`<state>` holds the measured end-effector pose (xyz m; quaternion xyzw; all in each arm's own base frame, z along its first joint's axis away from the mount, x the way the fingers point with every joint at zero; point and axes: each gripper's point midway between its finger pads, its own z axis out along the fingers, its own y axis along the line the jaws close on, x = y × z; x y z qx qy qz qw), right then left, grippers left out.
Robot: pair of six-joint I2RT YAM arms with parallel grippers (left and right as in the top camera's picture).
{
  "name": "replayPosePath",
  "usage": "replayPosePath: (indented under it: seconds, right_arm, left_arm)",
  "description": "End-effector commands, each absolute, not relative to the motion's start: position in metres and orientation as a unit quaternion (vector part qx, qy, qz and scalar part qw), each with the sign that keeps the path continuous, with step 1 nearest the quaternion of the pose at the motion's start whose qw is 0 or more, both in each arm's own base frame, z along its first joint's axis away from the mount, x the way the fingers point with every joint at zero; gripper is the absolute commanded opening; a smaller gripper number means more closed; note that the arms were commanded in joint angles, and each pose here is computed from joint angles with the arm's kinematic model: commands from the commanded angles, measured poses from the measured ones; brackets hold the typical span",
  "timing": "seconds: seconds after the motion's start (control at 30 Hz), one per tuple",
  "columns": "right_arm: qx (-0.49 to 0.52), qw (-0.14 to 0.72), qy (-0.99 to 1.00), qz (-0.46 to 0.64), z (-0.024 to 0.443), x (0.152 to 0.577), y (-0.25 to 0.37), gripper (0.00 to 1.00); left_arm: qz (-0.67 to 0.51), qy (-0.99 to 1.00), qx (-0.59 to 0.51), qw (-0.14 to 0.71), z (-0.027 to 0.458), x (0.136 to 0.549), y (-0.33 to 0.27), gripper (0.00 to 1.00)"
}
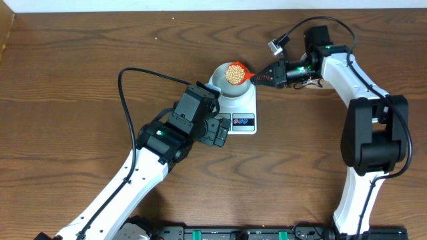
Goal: Scoop item into bowl and weigh 50g on scale
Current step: 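Carry the filled red scoop left over the grey bowl on the scale, then tilt the red scoop with the right gripper to pour soybeans into bowl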
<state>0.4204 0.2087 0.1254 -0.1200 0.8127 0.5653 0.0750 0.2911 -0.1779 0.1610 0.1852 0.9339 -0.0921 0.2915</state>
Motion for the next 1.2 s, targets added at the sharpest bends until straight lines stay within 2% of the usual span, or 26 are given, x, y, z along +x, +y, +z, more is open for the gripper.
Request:
replayPosePath:
  seconds: [0.0, 1.17]
  right_arm:
    - [-0.146, 0.107, 0.825, 0.535, 0.148, 0.424, 0.215, 0.01]
    - [-0.177, 0.132, 0.872, 0.438, 0.147, 0.429, 0.232, 0.01]
  left_arm:
    - [-0.091, 0.932, 0.189, 0.295, 0.163, 0.292, -0.178, 1.0]
    - [-0.091, 0.932, 0.189, 0.295, 0.163, 0.292, -0.178, 1.0]
